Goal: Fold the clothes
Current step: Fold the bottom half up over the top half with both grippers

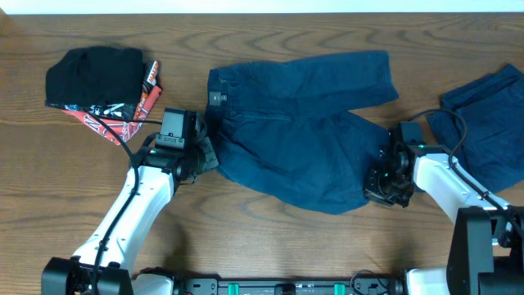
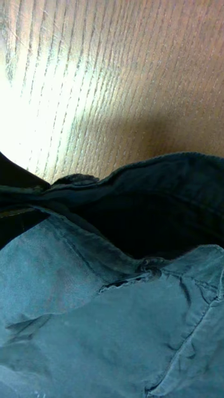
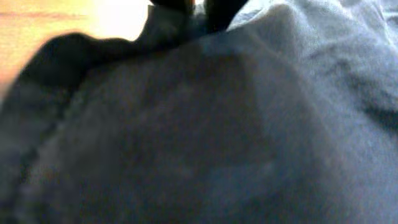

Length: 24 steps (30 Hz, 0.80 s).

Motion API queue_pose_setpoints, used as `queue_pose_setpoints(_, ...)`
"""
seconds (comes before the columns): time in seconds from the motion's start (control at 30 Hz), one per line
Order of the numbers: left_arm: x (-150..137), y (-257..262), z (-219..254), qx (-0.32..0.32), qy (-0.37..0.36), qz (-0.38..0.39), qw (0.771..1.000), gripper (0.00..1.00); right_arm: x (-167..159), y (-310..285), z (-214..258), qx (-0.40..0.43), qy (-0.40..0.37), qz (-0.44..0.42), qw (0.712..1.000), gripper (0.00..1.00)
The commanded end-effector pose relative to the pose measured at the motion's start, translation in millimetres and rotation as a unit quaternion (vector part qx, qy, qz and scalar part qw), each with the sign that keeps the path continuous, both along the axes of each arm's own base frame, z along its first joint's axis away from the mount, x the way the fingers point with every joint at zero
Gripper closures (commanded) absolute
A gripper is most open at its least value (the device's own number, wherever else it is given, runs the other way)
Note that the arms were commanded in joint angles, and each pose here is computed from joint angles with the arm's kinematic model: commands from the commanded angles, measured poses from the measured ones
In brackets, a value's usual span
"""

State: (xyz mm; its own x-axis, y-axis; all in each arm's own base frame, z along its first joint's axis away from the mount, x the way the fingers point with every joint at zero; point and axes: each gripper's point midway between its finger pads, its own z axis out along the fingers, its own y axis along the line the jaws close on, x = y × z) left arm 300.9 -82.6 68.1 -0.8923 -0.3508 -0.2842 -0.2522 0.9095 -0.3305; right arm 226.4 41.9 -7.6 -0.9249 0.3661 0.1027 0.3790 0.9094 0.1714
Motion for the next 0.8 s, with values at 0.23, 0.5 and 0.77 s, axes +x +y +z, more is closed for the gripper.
queue_pose_setpoints(0.23,-28,-10,3,-0.029,0.040,-0.034,0.998,0.94,5,-9,35,-0.017,-0.017,-0.008,1.000,0.99)
queue_pose_setpoints(0.5,-58,-19,65,-0.062,-0.035,-0.089,0.993,0.94,42,-43,177,-0.044,-0.198,-0.057,0.977,0.99)
queue_pose_setpoints(0.77,-76,-1,163,-0.047,-0.249,-0.072,0.965,0.94,26,-66,276,-0.101,-0.317,-0.074,0.940,0.99)
